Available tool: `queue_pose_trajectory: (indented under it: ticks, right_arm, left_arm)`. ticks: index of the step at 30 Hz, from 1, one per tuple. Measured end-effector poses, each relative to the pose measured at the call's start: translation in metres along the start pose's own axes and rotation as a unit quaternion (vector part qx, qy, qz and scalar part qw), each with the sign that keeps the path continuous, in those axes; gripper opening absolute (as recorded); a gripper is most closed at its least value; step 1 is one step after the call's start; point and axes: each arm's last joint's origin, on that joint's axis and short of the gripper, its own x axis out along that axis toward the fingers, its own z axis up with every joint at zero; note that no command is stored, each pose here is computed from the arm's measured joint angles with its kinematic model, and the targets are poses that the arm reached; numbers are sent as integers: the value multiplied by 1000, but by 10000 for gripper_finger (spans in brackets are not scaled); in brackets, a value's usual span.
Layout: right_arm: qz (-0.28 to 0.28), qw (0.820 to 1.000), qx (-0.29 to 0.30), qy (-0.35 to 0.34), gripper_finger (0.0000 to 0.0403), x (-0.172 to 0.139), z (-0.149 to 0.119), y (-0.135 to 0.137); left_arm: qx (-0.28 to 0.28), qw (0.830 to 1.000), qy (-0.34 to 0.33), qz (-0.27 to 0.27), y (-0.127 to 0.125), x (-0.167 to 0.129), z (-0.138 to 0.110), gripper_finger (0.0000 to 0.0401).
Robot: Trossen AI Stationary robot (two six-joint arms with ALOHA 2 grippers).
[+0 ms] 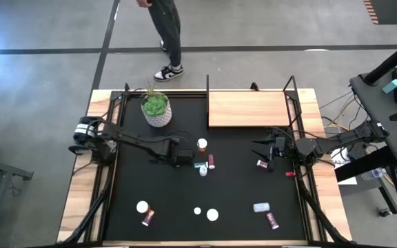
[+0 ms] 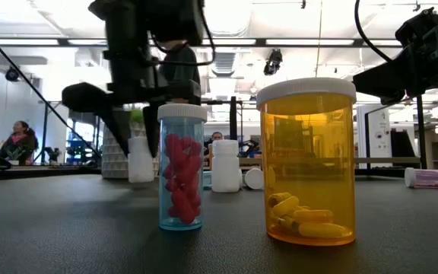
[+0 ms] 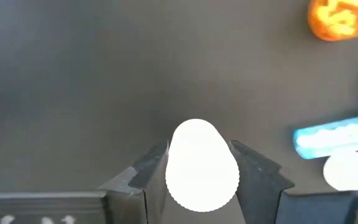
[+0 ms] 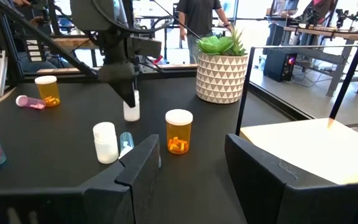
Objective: Pick and place medicine bottles onto shelf by color
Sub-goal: Move the top left white pill bottle to the center of the table
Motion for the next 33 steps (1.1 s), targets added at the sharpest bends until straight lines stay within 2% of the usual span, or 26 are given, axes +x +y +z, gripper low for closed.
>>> queue_pose_trajectory:
  ticks: [7,13,24,33]
  right_arm:
    - [0,1000,0,0,176,0,0,0]
    - [0,1000,0,0,176,0,0,0]
    - [0,1000,0,0,176,0,0,0]
    - [0,1000,0,0,176,0,0,0]
  left_arm:
    - [66,998,-10,14,-30,5,13,135]
    - [100,995,-14,11,-49,9,24,135]
    - [135,990,-33,-7,-57,10,30,135]
    - [146,989,-40,-1,-60,20,31,135]
